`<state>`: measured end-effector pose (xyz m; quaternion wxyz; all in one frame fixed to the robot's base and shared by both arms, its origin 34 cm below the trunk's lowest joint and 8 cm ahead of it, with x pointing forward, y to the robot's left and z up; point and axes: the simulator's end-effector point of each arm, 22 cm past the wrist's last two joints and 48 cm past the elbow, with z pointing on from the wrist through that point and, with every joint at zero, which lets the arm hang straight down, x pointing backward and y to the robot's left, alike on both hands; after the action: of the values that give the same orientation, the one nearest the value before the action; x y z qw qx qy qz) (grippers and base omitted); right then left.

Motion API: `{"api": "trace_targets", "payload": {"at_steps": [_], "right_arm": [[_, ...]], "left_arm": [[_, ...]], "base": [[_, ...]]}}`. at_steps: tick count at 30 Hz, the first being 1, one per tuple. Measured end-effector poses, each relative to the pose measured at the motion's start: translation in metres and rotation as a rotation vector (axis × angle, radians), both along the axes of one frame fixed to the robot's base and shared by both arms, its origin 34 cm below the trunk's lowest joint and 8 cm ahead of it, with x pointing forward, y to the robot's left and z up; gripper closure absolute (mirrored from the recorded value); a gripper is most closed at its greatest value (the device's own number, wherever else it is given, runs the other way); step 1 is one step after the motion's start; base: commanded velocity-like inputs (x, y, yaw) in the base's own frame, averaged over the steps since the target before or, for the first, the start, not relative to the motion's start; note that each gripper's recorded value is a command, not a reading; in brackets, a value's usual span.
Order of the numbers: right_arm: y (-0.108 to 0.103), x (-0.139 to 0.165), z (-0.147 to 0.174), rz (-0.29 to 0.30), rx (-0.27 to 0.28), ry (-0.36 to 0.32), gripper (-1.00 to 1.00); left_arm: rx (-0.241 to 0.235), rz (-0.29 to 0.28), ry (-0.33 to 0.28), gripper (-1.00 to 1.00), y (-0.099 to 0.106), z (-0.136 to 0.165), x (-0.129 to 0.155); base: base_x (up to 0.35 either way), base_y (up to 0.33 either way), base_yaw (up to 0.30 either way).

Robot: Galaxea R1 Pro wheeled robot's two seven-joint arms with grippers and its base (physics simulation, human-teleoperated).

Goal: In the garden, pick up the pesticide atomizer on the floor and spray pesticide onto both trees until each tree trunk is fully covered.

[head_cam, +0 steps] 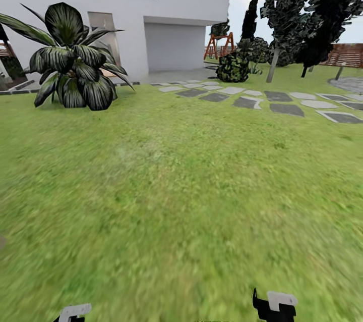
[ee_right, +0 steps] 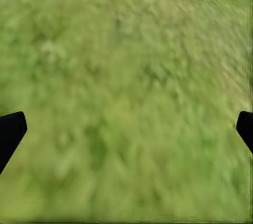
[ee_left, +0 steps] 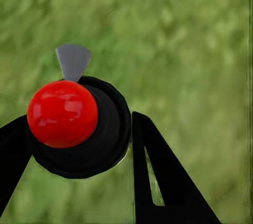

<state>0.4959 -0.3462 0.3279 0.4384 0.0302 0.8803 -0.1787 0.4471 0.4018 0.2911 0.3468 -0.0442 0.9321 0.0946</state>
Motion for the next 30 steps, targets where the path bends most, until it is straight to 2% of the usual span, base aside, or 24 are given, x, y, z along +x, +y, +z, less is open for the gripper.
{"api": "trace_targets", "payload": {"at_steps": [30], "right_arm": [[0.0,-0.0032,-0.0045,0.0,0.0,0.012,-1.0]], "left_arm": [[0.0,0.0,0.011,1.0,0.0,-0.0038,-0.0035]], "base": [[0.0,0.0,-0.285]]}}
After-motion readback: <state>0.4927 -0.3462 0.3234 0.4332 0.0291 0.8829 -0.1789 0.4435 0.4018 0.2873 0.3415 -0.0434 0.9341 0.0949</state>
